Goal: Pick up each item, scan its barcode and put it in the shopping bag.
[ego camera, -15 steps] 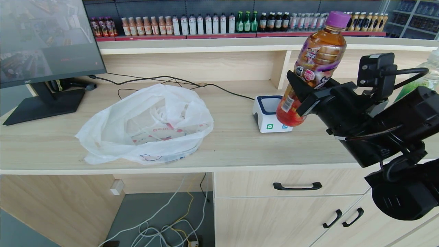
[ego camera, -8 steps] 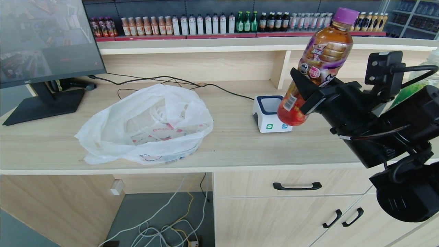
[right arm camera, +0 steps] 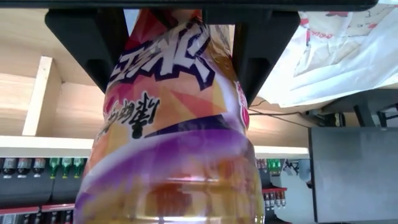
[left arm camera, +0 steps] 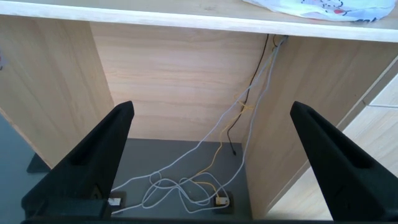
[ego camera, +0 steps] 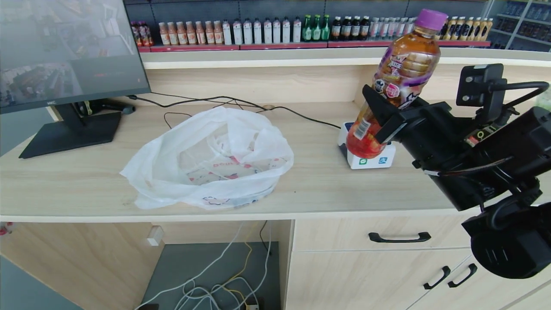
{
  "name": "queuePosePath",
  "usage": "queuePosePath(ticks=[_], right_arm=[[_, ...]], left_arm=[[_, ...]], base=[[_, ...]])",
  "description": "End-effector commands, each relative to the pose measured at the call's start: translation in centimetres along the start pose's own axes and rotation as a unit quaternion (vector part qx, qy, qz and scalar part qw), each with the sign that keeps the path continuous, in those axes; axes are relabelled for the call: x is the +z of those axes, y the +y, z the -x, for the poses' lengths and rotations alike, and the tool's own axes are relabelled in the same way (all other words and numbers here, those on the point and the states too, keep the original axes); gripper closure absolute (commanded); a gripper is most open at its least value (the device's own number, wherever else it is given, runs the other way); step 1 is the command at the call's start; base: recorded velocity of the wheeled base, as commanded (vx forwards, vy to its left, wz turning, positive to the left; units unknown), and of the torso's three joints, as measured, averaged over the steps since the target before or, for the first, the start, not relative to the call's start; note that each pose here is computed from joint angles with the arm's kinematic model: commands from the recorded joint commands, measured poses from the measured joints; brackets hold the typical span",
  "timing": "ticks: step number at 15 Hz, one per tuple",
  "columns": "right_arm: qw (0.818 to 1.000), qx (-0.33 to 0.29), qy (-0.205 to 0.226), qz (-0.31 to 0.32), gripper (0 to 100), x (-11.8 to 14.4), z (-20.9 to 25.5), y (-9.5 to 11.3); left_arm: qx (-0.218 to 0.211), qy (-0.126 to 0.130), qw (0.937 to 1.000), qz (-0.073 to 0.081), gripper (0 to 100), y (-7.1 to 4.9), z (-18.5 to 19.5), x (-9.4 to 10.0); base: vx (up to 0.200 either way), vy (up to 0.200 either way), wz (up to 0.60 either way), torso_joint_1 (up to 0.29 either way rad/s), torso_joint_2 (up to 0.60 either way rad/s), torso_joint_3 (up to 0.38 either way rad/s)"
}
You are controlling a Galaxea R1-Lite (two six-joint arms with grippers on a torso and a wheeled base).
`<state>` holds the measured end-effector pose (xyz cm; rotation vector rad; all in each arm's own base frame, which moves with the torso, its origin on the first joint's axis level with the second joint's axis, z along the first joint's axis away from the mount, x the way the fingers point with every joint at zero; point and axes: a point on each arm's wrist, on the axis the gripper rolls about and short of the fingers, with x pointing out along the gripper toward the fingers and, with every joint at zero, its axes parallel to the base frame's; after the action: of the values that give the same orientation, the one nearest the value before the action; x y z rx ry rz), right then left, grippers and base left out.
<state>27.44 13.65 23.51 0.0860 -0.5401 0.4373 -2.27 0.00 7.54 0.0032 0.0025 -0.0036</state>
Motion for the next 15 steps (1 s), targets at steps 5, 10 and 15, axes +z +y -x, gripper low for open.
queuePosePath(ticks=[5, 10, 15], right_arm=[[1.000, -0.001, 0.003, 0.001, 100, -0.27, -0.06, -0.04], [1.000, -0.001, 0.007, 0.001, 100, -0.66, -0.19, -0.02], [1.000, -0.001, 0.005, 0.001, 100, -0.38, -0.01, -0.03]], left_arm=[[0.000, -0.001, 1.0000, 0.000, 0, 0.00, 0.00, 0.01], [0.000, 0.000, 1.0000, 0.001, 0, 0.00, 0.00, 0.00], [0.000, -0.001, 1.0000, 0.001, 0, 0.00, 0.00, 0.01]], base=[[0.000, 0.200, 0.00, 0.000, 0.00, -0.002], [0.000, 0.200, 0.00, 0.000, 0.00, 0.000], [0.000, 0.120, 0.00, 0.001, 0.00, 0.000]])
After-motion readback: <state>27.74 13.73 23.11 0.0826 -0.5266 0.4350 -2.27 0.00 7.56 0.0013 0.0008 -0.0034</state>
